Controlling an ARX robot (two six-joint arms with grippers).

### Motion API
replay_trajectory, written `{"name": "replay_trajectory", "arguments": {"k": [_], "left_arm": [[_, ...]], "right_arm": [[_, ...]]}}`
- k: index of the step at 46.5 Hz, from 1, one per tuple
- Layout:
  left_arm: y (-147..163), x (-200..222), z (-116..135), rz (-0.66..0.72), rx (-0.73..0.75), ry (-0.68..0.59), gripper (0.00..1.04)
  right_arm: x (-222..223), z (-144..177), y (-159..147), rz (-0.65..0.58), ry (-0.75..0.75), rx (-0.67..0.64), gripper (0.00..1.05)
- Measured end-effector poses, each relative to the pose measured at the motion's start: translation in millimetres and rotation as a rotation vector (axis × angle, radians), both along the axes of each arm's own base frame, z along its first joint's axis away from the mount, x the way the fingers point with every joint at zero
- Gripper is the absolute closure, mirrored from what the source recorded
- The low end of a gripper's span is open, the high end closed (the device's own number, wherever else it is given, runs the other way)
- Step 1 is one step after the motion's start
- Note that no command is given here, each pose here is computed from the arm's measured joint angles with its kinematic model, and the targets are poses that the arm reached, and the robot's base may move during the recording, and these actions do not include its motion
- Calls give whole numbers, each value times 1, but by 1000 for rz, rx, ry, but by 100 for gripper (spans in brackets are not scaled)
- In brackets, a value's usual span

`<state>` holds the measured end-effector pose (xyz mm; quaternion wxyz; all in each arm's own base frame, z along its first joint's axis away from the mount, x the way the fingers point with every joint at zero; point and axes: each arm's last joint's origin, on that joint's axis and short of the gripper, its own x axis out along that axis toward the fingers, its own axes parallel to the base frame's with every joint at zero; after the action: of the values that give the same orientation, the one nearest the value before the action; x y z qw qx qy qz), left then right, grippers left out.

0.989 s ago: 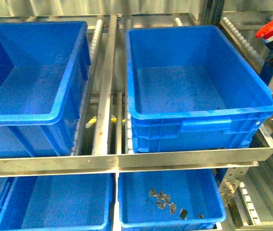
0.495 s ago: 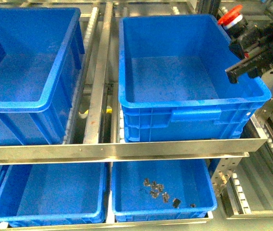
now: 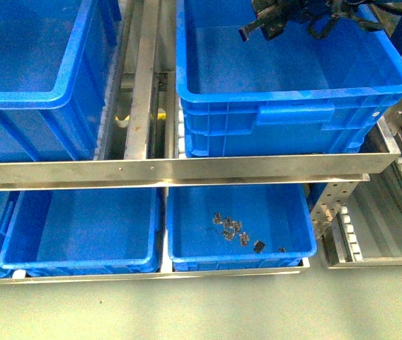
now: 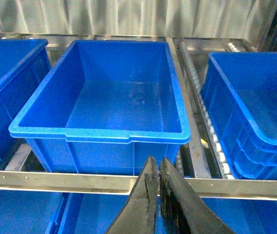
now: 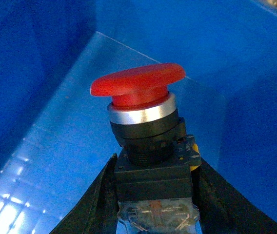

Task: Pick red and yellow buttons and place in box

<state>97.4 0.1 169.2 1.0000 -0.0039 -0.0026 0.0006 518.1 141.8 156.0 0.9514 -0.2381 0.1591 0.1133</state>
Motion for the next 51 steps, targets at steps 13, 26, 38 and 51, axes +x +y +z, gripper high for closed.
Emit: {"name": "replay_trajectory", "arguments": {"k": [13,26,38,51], "left_arm": [[0,0,0,0,0,0,103],[0,0,0,0,0,0,103],[0,0,0,0,0,0,103],[0,0,0,0,0,0,103]], "right_arm": [[66,-24,5,-54,65,-30,70],[84,-51,-17,-134,117,-55,70],[91,-41,-28,-146,80,-47,70],[90,-22,-23,-115,52,-21,35]]}}
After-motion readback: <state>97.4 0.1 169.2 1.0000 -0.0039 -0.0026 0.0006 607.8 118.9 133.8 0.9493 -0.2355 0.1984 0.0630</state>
